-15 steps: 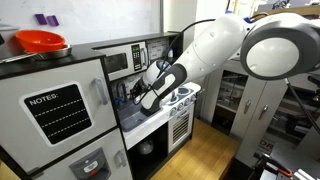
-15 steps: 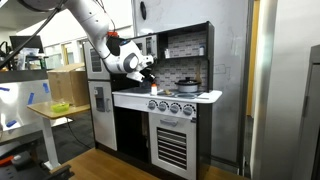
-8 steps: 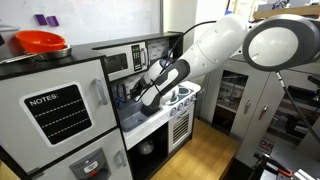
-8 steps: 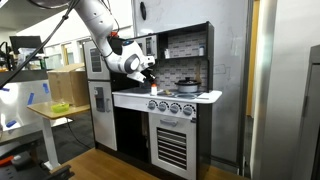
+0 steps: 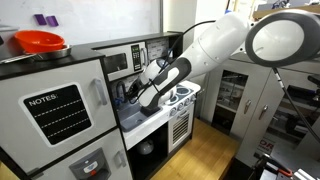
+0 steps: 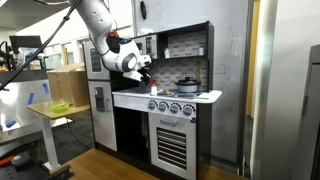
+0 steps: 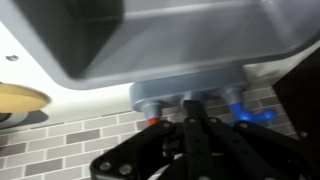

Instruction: Twist the tap faucet.

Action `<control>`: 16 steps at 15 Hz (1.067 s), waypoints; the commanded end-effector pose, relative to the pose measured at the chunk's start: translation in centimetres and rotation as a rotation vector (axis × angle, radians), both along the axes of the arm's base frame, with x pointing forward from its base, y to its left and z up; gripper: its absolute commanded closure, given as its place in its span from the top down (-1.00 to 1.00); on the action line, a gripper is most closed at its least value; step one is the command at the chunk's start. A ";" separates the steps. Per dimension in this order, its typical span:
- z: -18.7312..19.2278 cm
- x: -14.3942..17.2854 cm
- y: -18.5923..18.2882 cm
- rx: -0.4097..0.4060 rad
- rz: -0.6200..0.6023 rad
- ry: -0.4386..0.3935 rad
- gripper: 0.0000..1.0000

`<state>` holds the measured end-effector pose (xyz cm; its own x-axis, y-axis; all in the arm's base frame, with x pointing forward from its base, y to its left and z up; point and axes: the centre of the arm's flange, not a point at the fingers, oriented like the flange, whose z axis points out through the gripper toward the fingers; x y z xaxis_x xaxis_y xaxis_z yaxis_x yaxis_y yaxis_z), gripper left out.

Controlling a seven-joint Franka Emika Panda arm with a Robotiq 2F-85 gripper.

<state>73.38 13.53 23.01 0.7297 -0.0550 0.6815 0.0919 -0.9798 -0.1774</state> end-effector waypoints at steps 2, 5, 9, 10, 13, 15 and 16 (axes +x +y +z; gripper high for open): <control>3.2 -4.3 6.0 -0.013 0.091 -0.004 -1.00; 4.3 -5.6 7.9 -0.011 0.121 -0.008 -1.00; 4.0 -6.3 5.7 -0.030 0.042 0.041 -1.00; 3.9 -6.6 5.0 -0.032 0.023 0.053 -1.00; 3.6 -7.7 3.4 -0.027 -0.050 0.087 -1.00; 3.7 -8.4 2.8 -0.032 -0.106 0.111 -1.00; 4.1 -8.9 2.5 -0.042 -0.135 0.120 -1.00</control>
<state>66.64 15.97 25.62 0.7765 -0.0837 0.6245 0.0172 -0.9879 -0.1538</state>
